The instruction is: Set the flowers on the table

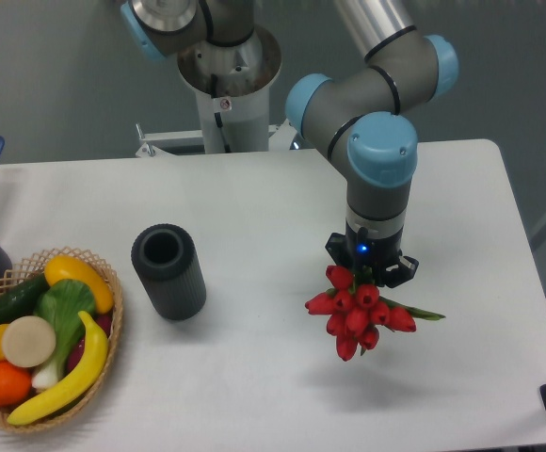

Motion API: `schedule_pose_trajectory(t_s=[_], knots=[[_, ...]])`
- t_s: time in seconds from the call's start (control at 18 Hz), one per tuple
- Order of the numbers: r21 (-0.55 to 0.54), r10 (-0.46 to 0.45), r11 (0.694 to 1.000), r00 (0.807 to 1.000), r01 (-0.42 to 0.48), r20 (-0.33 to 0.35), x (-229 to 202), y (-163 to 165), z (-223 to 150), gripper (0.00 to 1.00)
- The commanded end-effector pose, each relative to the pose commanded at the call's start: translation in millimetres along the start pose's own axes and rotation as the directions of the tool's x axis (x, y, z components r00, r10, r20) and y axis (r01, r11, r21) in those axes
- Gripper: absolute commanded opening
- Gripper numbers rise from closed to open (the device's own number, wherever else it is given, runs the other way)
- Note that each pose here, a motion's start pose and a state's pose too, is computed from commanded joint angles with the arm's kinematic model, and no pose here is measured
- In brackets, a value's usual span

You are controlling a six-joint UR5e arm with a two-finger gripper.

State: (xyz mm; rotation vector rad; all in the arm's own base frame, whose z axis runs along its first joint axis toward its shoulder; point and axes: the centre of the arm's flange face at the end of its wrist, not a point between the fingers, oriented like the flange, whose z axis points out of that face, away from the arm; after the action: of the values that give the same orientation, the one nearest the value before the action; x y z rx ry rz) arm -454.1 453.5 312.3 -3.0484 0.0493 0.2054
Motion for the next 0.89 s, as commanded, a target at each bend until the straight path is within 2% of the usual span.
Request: schedule_pose_trajectory(t_s=[0.22,0.5,0.56,0.67,0.72,0.78,0.89], knots=[[-0.008,0.009,1.000,1.000,-0.009,-0.004,1.7,0.4,5.2,0.02],[-0.039,0.012,0.999,0.999,-0.013,-0.045,7.9,-2.7,35.8,0.08],[-0.042,0.017,0.999,0.998,-0.020,-0.053,10.0,-2.8,40.6,0.15],[-0.045,0.014,0.999,0.997,-0.017,-0.071,15.2,-0.3,48.2,0.51],[-0.046,0.012,0.999,0.997,-0.015,-0.072,16.4,0.5,48.9,0.82],[-0.043,0.009,0.999,0.998,-0.012,-0.066,16.1,0.3,48.7,1.00],[-0.039,0.007,0.999,0.998,-0.009,-0.057,17.4,1.3,51.1,1.00]])
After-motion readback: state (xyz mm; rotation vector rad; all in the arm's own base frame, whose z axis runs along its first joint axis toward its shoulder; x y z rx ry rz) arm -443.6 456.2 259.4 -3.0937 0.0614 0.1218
